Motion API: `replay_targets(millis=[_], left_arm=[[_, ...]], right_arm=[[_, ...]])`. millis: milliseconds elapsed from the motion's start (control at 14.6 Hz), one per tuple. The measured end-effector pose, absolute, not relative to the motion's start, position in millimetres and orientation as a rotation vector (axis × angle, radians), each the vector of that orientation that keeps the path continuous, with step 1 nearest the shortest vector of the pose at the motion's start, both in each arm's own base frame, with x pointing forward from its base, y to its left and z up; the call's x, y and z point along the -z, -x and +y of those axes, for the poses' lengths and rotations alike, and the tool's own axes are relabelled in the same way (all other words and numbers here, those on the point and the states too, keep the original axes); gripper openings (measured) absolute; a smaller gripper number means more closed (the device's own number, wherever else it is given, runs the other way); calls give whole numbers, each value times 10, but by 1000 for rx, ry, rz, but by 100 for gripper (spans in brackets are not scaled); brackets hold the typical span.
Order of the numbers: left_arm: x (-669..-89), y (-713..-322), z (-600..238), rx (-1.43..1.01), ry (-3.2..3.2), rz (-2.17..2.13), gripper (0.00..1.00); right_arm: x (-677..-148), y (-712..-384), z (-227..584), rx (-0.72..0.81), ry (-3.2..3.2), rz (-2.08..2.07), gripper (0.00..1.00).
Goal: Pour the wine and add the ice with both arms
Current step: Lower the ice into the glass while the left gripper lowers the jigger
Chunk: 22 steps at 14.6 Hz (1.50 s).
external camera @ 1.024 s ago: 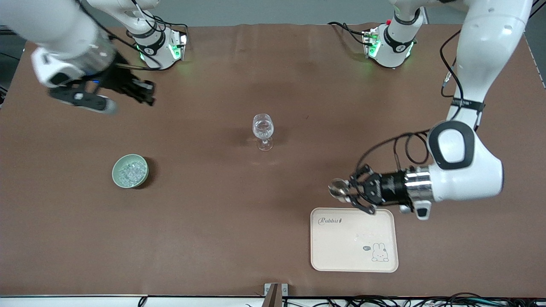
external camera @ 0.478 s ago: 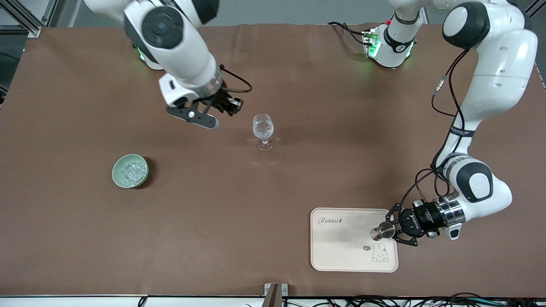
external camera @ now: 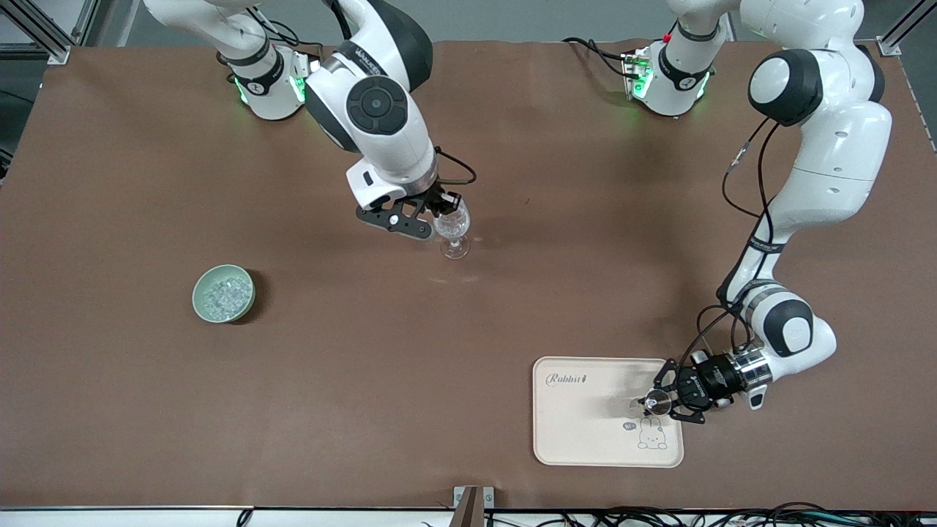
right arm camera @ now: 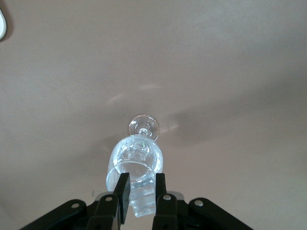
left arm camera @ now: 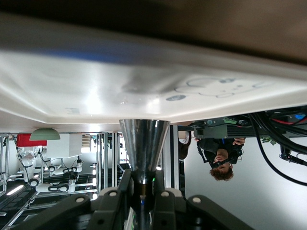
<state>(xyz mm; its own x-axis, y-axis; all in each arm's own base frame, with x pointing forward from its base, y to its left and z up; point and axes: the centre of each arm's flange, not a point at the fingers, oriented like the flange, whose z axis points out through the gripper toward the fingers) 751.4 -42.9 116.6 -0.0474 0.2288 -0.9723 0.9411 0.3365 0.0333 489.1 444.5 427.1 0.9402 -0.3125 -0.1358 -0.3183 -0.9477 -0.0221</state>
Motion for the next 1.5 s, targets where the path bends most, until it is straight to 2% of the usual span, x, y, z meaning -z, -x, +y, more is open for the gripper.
replay_targets(millis=[819,1092,1365,1502], left_arm=[[-1019,-7477,-487,833,-1063,1511,21],[-962,-7457,-520,839,-1064,1512,28],[-964,-7458,-528,839,-1065,1510,61],[-974,-7463,-541,831,-1076,1500,65]], right_arm=[[-3985,-4787,4624,-203,3070,488,26],[-3974,-4790,4629,-203,3068,491,26],[-3953,-4785,4638,-207,3070,489,26],[-3916,-4772,4657,-215,3073,485,26]])
